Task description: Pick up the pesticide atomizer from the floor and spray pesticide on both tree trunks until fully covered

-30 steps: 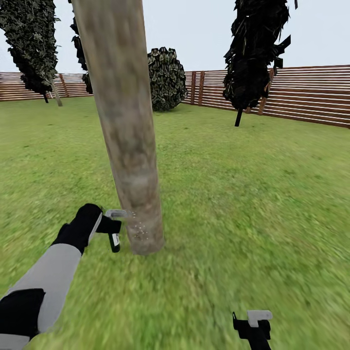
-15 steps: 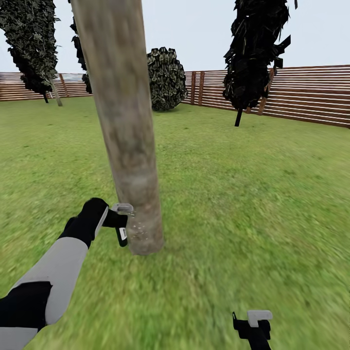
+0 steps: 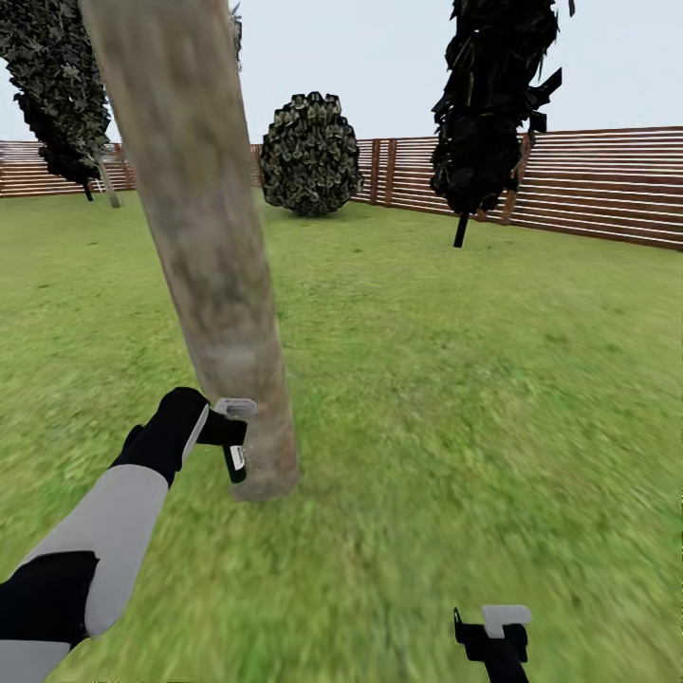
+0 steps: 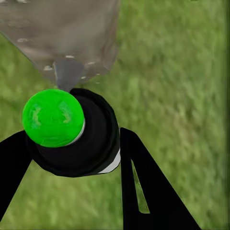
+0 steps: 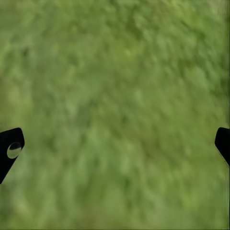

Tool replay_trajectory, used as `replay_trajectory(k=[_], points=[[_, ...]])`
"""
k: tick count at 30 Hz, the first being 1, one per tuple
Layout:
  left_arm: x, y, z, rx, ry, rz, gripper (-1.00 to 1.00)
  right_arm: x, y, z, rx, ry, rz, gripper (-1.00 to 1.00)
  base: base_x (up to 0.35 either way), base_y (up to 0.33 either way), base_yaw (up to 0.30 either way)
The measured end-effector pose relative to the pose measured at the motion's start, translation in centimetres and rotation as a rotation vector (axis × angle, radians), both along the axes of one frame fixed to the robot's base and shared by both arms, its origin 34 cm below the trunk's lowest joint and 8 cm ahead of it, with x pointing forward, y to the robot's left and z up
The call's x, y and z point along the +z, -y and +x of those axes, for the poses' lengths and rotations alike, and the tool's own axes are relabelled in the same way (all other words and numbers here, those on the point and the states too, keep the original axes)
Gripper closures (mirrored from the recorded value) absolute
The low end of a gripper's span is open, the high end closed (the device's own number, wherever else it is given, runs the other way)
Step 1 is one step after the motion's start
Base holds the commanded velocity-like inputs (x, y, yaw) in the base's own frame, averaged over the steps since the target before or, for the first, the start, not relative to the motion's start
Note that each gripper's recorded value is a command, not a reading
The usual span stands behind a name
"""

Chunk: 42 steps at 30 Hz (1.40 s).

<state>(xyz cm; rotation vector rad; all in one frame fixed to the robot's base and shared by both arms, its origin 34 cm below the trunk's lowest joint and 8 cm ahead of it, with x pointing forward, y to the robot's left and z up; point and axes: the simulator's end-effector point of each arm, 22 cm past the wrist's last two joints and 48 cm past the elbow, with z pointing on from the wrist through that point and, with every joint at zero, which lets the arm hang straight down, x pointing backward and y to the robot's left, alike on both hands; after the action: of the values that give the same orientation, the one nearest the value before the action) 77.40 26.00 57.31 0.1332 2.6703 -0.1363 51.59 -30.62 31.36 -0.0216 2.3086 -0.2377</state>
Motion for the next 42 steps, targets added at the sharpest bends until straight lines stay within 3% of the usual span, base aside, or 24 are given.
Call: replay_trajectory(k=[7,23,27,29,30,33,35,37,39,42], points=[[0.1,0.0,0.1,-0.001,0.003,-0.001,1.0,0.0,0.0,0.0,0.0,0.0,0.0,-1.0,0.0,-0.278,0.221],[0.0,-0.7,0.0,0.011,0.002,0.005,1.0,0.0,0.0,0.0,0.0,0.0,0.0,-1.0,0.0,-0.278,0.037],[-0.2,-4.4,-0.3,0.046,-0.002,0.046,1.0,0.0,0.0,0.0,0.0,0.0,0.0,-1.0,0.0,-0.278,0.264],[-0.2,-9.6,-1.0,0.097,-0.007,0.095,1.0,0.0,0.0,0.0,0.0,0.0,0.0,-1.0,0.0,-0.278,0.277],[-1.0,-10.6,-1.7,0.102,-0.019,0.112,1.0,0.0,0.0,0.0,0.001,0.0,0.0,-1.0,0.0,-0.278,0.278],[-3.0,-9.4,-3.2,0.095,-0.053,0.082,1.0,0.0,0.0,0.0,0.001,0.0,0.0,-1.0,0.0,-0.278,0.278],[-4.0,-5.3,-3.4,0.058,-0.066,0.033,1.0,0.0,0.0,0.0,0.001,0.0,0.0,-1.0,0.018,-0.278,0.278],[-4.3,-3.4,-3.5,0.037,-0.068,0.026,1.0,0.0,0.0,0.0,0.001,0.0,0.0,-1.0,0.113,-0.266,0.27],[-4.4,-4.0,-3.6,0.039,-0.069,0.043,1.0,0.0,0.0,0.0,0.002,0.0,0.0,-1.0,0.215,-0.209,0.062],[-4.7,-6.5,-4.0,0.062,-0.081,0.072,1.0,0.0,0.0,0.0,0.001,0.0,0.0,-1.0,0.231,-0.183,0.015]])
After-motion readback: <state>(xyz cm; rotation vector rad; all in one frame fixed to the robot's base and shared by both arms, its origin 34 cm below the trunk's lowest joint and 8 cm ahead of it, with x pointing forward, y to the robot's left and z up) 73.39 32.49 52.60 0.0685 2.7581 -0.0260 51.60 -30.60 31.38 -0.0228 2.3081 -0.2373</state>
